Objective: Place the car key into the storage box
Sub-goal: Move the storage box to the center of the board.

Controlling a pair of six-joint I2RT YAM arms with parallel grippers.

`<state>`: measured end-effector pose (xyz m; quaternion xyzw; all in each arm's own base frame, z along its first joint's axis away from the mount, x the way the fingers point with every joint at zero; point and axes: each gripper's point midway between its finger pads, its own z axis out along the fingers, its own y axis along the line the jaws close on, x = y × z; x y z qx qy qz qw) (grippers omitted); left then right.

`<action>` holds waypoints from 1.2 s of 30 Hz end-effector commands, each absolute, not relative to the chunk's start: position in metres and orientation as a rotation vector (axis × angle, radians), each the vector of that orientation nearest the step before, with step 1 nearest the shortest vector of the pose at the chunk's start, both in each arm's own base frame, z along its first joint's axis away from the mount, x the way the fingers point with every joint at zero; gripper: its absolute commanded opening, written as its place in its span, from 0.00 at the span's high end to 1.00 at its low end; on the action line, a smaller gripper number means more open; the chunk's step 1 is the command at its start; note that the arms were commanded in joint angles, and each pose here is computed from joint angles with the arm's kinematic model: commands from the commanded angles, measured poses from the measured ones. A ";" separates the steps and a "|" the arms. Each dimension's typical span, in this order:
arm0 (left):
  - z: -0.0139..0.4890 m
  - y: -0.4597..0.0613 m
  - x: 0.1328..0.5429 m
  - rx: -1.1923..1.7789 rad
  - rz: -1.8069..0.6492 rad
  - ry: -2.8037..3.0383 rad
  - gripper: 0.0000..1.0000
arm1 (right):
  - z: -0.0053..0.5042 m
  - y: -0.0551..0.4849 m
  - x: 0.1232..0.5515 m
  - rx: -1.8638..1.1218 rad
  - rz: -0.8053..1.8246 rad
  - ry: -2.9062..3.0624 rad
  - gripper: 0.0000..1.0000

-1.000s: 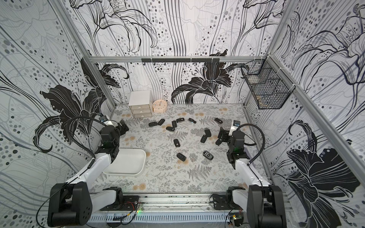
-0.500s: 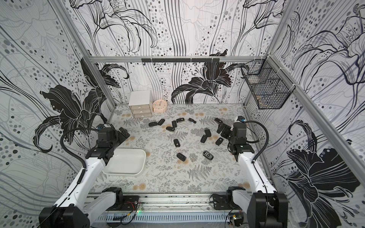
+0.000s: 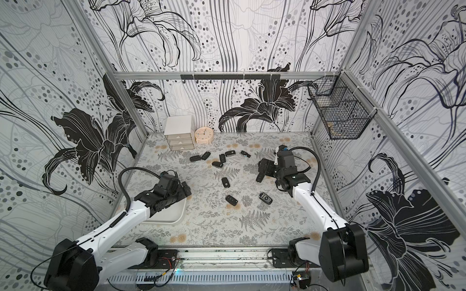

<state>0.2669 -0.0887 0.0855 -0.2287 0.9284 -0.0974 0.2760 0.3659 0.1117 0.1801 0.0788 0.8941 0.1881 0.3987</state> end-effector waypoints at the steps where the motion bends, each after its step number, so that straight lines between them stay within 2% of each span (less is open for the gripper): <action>1: 0.077 -0.098 0.274 -0.614 -0.239 2.502 0.08 | 0.188 0.117 0.371 0.161 0.434 2.262 0.00; 7: 0.083 -0.135 0.308 -0.484 -0.279 2.510 0.17 | 0.186 0.127 0.372 0.138 0.438 2.279 0.00; 22: 0.080 -0.250 0.371 -0.307 -0.477 2.576 0.17 | 0.186 0.110 0.354 0.152 0.339 2.290 0.00; 36: 0.076 -0.363 0.383 -0.285 -0.751 2.593 0.16 | 0.179 0.093 0.325 0.192 0.274 2.363 0.00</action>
